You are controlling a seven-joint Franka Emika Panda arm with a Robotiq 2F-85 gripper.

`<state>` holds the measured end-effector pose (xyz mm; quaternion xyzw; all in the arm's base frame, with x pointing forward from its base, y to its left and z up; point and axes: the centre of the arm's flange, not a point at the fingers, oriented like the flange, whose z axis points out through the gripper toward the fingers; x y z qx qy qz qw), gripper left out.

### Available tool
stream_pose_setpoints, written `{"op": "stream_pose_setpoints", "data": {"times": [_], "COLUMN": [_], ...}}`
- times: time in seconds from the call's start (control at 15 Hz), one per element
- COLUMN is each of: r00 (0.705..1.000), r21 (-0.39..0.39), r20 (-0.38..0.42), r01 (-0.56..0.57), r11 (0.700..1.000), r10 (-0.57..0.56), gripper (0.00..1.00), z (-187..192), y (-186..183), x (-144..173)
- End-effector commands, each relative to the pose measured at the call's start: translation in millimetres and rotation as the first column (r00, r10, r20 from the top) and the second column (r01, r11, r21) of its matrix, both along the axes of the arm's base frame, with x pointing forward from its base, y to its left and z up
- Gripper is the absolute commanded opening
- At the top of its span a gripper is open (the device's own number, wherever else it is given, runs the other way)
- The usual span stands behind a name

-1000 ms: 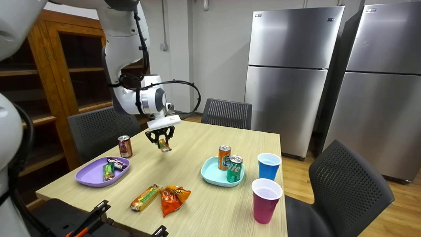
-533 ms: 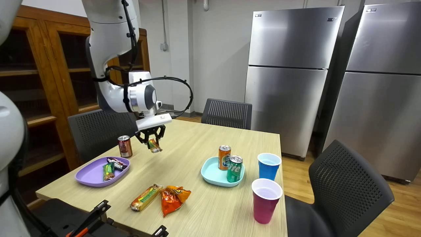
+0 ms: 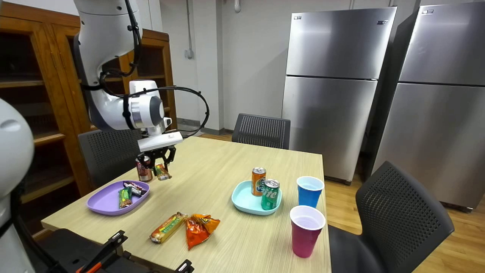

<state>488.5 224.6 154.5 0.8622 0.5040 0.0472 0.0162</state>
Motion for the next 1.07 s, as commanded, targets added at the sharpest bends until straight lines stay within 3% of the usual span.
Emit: {"op": "stream_pose_setpoints", "data": {"times": [0.0,0.47,1.0], "r00": [1.0,0.993,0.98], "r21": [0.001,0.019,0.033], "r20": [-0.011,-0.061,-0.192], "r01": [-0.027,-0.096,-0.036], "r11": [1.0,0.995,0.999], "r10": [0.027,0.097,0.042], "gripper": [0.16,0.16,0.16], "z": [7.6,2.9,-6.7], "y": [21.7,72.0,107.0], "x": [-30.7,-58.3,-81.8]}}
